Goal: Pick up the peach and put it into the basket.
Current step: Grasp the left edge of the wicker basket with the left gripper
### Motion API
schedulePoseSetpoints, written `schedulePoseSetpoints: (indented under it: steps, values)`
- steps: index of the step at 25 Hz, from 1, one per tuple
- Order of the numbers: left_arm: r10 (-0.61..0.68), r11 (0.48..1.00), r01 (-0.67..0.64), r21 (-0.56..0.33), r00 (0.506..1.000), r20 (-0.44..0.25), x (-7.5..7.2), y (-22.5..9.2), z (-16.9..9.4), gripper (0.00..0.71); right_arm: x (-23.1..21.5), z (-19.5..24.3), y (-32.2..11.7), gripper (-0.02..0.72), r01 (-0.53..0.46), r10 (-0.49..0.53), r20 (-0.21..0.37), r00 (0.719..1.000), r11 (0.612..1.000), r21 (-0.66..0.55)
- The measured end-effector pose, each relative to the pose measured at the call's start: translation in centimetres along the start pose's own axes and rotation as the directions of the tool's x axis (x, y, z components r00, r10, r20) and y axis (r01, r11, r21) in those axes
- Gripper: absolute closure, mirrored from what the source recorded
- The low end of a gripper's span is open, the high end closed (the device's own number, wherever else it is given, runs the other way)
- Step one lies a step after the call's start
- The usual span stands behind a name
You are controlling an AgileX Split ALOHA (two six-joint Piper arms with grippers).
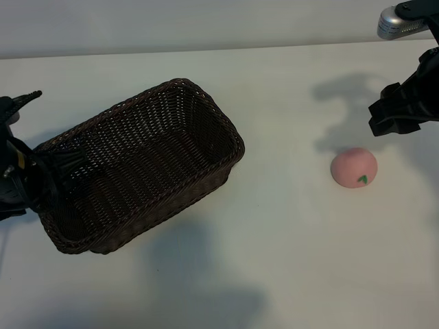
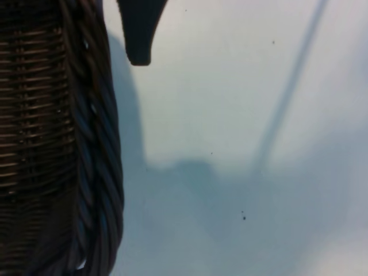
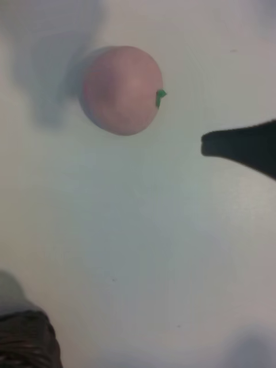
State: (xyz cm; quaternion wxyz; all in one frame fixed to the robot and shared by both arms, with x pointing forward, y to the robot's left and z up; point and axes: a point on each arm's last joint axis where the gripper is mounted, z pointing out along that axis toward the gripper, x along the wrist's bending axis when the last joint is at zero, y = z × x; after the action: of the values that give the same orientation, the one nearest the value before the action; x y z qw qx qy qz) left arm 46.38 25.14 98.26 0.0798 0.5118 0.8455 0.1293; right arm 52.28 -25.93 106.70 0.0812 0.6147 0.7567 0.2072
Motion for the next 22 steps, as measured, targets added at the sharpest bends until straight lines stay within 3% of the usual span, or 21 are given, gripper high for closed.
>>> schedulePoseSetpoints:
  steps: [15,19,22]
  values:
    - [-0.014,1.000,0.014,0.007,1.000,-0.002,0.8,0.8,0.5,0.118,0.0,0.0,-0.2,0.121,0.000,0.000,-0.004,1.000,1.000,0.017]
    - [-0.017,1.000,0.017,-0.005,0.999,0.045,0.4,0.9,0.5,0.118,0.0,0.0,-0.2,0.121,0.000,0.000,-0.004,1.000,1.000,0.017]
    - [-0.009,1.000,0.008,0.015,0.999,0.035,0.1,0.9,1.3,0.118,0.0,0.0,-0.2,0.121,0.000,0.000,-0.004,1.000,1.000,0.018]
